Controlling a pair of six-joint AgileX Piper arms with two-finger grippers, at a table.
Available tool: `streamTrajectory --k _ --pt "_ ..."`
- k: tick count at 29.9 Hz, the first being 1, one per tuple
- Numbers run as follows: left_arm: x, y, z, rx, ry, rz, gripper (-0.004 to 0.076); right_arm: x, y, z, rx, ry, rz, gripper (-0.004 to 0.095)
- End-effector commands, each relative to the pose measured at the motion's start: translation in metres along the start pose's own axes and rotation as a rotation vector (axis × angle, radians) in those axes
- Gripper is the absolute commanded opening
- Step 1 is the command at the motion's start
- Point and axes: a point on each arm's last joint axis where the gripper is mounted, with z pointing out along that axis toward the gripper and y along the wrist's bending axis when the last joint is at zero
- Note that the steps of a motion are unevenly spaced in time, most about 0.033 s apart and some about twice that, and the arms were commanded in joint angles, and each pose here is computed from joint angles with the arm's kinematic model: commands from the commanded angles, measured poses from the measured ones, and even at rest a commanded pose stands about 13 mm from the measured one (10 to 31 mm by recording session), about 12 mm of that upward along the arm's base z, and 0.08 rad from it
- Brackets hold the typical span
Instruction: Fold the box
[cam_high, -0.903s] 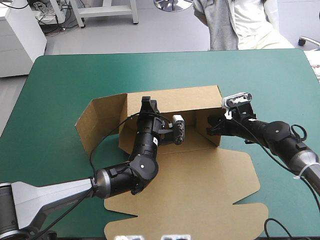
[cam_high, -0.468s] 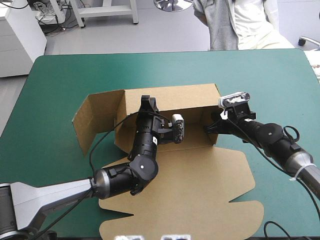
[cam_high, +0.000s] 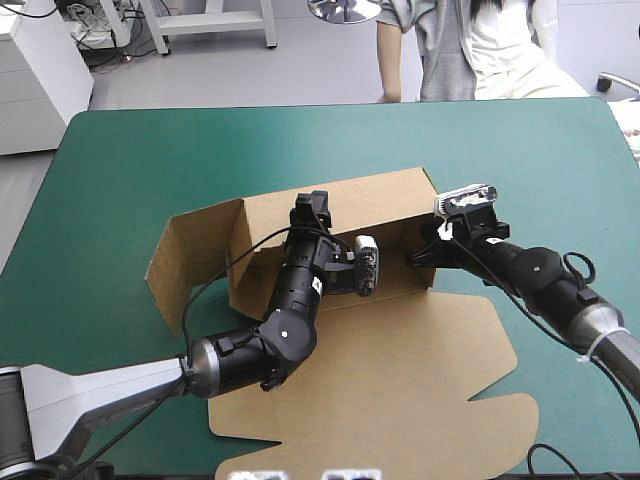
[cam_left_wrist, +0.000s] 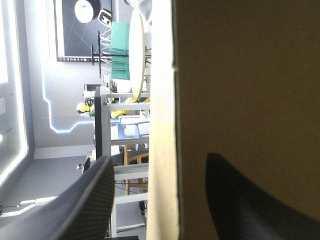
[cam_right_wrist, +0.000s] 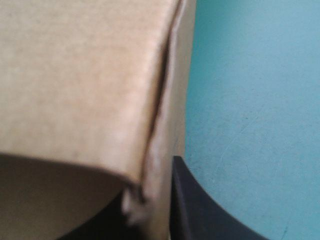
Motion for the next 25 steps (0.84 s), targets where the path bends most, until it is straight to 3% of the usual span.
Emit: streamTrajectory --k 1,10,19,22,25 --pt "-0.001 0.024 -0.009 -0.101 -0.025 -0.019 0.0434 -0.018 -0.002 -0.008 0.045 -0.086 0.044 0.0" --pt "-0.014 0.022 -0.021 -0.11 -0.062 -0.01 0.0434 -0.038 -0.017 0.023 0.148 -0.123 0.032 0.0" --pt "-0.017 0.023 -0.032 -0.152 -0.02 -0.006 0.043 -0.058 -0.022 0.042 0.178 -0.161 0.024 0.0" --pt "-0.015 0.023 -0.032 -0.152 0.004 -0.015 0.0312 -0.057 -0.022 0.042 0.171 -0.159 0.036 0.0" --pt "-0.014 0.022 -0.031 -0.145 0.014 -0.023 0.0008 -0.057 -0.02 0.043 0.151 -0.152 0.063 0.0"
